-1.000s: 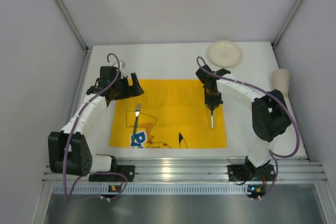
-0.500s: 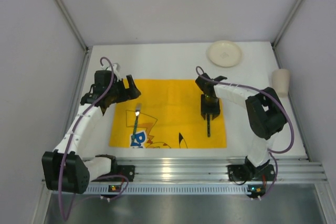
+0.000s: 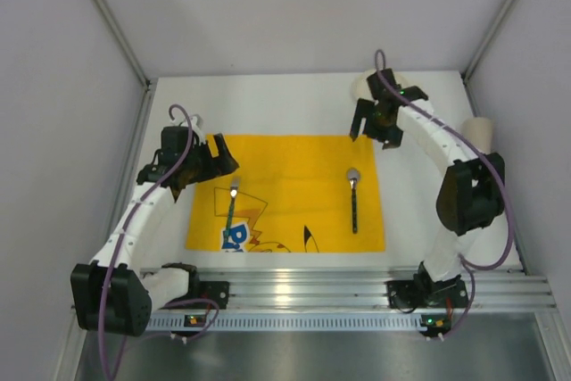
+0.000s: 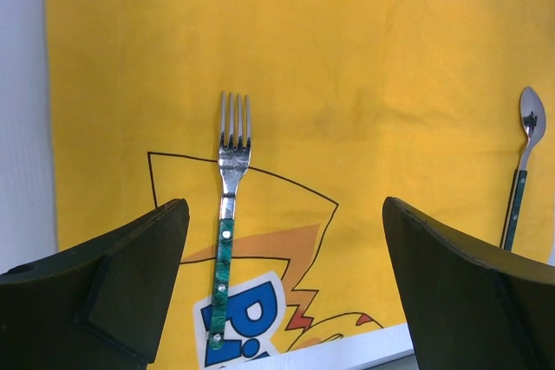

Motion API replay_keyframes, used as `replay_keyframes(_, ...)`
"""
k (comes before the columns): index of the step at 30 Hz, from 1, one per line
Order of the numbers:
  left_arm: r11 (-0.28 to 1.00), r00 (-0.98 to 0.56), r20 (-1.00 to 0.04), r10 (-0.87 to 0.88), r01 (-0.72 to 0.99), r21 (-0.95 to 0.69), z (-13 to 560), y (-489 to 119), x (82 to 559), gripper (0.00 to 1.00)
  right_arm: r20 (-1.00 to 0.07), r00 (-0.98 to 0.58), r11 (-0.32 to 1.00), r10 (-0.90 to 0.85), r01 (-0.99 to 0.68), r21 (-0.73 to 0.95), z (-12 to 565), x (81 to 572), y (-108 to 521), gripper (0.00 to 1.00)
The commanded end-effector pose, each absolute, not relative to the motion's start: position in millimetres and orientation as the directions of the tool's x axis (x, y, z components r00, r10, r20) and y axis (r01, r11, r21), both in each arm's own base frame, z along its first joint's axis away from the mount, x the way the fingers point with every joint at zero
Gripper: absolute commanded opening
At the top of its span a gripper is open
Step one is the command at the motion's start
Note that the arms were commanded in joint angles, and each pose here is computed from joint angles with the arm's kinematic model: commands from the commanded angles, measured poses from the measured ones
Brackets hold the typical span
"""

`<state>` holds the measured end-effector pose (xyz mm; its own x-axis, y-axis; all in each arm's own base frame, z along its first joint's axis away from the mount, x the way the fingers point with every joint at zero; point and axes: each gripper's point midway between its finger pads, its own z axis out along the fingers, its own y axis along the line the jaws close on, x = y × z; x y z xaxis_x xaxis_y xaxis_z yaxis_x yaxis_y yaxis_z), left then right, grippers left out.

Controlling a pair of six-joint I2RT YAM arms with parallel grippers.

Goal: Set the dinner table for one person

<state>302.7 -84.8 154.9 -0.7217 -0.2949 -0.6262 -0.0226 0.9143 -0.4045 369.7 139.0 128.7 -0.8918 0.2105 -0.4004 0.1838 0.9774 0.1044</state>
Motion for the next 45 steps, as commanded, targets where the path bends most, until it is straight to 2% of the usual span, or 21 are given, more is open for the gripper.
replay_keyframes(1, 0.913, -0.691, -0.660, -0.296, -0.002, -0.408, 175.8, -85.3, 306.3, 0.99, -0.430, -0.802, 0.910, 0.415, 0.369, 0.188, 134.9, 421.4, 77.9, 0.86)
replay_keyframes(4, 0.913, -0.696, -0.657, -0.289, 0.006, -0.408, 178.3, -86.1, 304.1, 0.99, -0.403, -0.748, 0.850, 0.527, 0.462, 0.255, 122.3, 461.3, 50.5, 0.85)
replay_keyframes(5, 0.913, -0.703, -0.651, -0.287, 0.005, -0.408, 178.7, -86.3, 302.5, 0.99, -0.429, -0.724, 0.841, 0.540, 0.455, 0.292, 135.2, 482.2, 48.7, 0.85)
replay_keyframes(8, 0.914, -0.701, -0.653, -0.286, 0.006, -0.406, 182.9, -85.7, 299.9, 0.99, -0.396, -0.730, 0.831, 0.556, 0.493, 0.259, 106.8, 509.5, 38.2, 0.85)
replay_keyframes(11, 0.914, -0.703, -0.652, -0.286, 0.003, -0.405, 186.1, -85.3, 297.9, 0.99, -0.436, -0.700, 0.824, 0.566, 0.495, 0.277, 103.7, 551.1, 34.1, 0.85)
replay_keyframes(13, 0.917, -0.708, -0.647, -0.285, -0.006, -0.398, 187.3, -83.7, 294.0, 0.99, -0.423, -0.688, 0.807, 0.590, 0.524, 0.273, 82.2, 561.0, 29.5, 0.84)
replay_keyframes(20, 0.928, -0.718, -0.639, -0.276, -0.026, -0.371, 194.7, -76.9, 279.4, 0.99, -0.481, -0.576, 0.740, 0.661, 0.606, 0.291, 50.3, 588.8, 12.9, 0.77)
replay_keyframes(23, 0.934, -0.724, -0.636, -0.269, -0.036, -0.354, 192.5, -73.3, 273.9, 0.99, -0.463, -0.569, 0.724, 0.680, 0.620, 0.302, 34.2, 594.3, 15.4, 0.75)
replay_keyframes(24, 0.936, -0.726, -0.635, -0.264, -0.035, -0.350, 190.9, -72.8, 273.2, 0.99, -0.455, -0.572, 0.723, 0.683, 0.621, 0.303, 26.8, 596.5, 17.2, 0.62)
replay_keyframes(25, 0.937, -0.735, -0.626, -0.262, -0.039, -0.347, 187.1, -72.6, 272.4, 0.99, -0.449, -0.573, 0.721, 0.685, 0.622, 0.306, 24.1, 597.2, 18.4, 0.53)
replay_keyframes(26, 0.936, -0.737, -0.624, -0.260, -0.032, -0.352, 187.1, -74.1, 272.3, 0.99, -0.442, -0.579, 0.721, 0.685, 0.624, 0.300, 20.5, 595.7, 18.7, 0.31)
replay_keyframes(28, 0.935, -0.750, -0.609, -0.258, -0.034, -0.353, 182.9, -75.4, 274.0, 0.99, -0.435, -0.590, 0.726, 0.680, 0.622, 0.292, 16.1, 592.7, 19.9, 0.13)
replay_keyframes(30, 0.927, -0.753, -0.604, -0.260, -0.021, -0.374, 184.5, -80.8, 278.9, 0.99, -0.434, -0.612, 0.745, 0.661, 0.603, 0.283, 18.0, 587.5, 21.6, 0.00)
replay_keyframes(35, 0.892, -0.735, -0.613, -0.288, 0.026, -0.451, 196.3, -98.4, 302.9, 0.99, -0.459, -0.656, 0.800, 0.599, 0.507, 0.320, 47.6, 573.5, 42.6, 0.00)
replay_keyframes(37, 0.872, -0.736, -0.606, -0.301, 0.045, -0.487, 199.0, -110.1, 315.8, 0.99, -0.503, -0.661, 0.831, 0.557, 0.437, 0.345, 86.7, 566.9, 60.5, 0.00)
replay_keyframes(38, 0.865, -0.736, -0.606, -0.302, 0.056, -0.499, 200.0, -115.4, 320.8, 0.99, -0.499, -0.677, 0.841, 0.541, 0.417, 0.346, 89.2, 557.8, 68.3, 0.00)
replay_keyframes(40, 0.844, -0.733, -0.612, -0.295, 0.101, -0.527, 203.4, -135.1, 335.5, 0.99, -0.542, -0.678, 0.864, 0.497, 0.335, 0.375, 130.5, 544.0, 94.0, 0.00)
replay_keyframes(41, 0.843, -0.735, -0.616, -0.286, 0.113, -0.526, 203.8, -141.9, 340.1, 0.99, -0.532, -0.698, 0.873, 0.479, 0.318, 0.370, 129.4, 530.5, 103.2, 0.00)
replay_keyframes(42, 0.845, -0.747, -0.602, -0.281, 0.105, -0.524, 196.8, -147.4, 346.1, 0.99, -0.560, -0.690, 0.881, 0.458, 0.270, 0.389, 155.6, 519.5, 119.0, 0.00)
replay_keyframes(45, 0.836, -0.723, -0.628, -0.288, 0.130, -0.533, 207.9, -160.1, 364.2, 0.99, -0.539, -0.719, 0.876, 0.439, 0.208, 0.435, 175.6, 480.0, 149.4, 0.00)
